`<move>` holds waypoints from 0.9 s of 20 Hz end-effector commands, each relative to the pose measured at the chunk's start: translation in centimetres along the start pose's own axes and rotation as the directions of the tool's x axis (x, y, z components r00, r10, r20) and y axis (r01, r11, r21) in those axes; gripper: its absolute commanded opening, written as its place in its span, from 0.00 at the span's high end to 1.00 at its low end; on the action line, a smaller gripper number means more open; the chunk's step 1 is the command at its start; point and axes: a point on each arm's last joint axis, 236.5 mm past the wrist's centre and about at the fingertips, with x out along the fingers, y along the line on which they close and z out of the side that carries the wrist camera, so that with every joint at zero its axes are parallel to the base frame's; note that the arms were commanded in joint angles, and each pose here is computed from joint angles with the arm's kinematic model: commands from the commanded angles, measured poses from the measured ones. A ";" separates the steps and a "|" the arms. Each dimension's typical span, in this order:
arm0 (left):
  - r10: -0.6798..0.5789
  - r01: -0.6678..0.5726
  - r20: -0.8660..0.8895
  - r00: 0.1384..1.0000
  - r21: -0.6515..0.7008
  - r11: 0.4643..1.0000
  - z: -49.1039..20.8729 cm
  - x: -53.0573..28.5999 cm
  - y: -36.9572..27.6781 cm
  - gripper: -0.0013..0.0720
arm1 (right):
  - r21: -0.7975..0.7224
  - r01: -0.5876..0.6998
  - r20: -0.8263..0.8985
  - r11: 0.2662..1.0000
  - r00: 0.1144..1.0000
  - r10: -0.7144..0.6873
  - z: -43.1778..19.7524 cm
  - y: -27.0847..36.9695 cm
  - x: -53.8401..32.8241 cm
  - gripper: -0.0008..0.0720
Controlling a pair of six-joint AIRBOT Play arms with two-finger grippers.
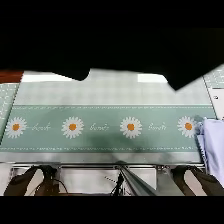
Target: Fold the shirts.
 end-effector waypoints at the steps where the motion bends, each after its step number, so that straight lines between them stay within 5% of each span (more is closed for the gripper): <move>1: 0.278 -0.286 0.079 0.957 0.114 0.951 2.1 -9.2 2.2 0.95 | -0.048 0.133 0.000 0.990 0.991 -0.133 -1.3 0.9 -7.3 0.96; 7: 0.236 -0.234 -0.042 0.971 0.053 0.971 -3.8 -9.2 1.7 0.95 | 0.004 0.216 -0.154 0.976 0.965 -0.213 -7.1 -0.4 -9.1 0.96; 11: 0.168 -0.198 -0.335 0.927 -0.058 0.979 -15.8 -1.9 3.9 0.95 | 0.070 0.170 -0.366 0.983 0.921 -0.133 -14.0 -2.3 -3.6 0.96; 18: -0.058 -0.150 -0.585 0.809 -0.301 0.942 -36.1 13.7 3.7 0.95 | 0.341 0.091 -0.577 0.936 0.806 0.131 -29.4 -7.9 13.0 0.96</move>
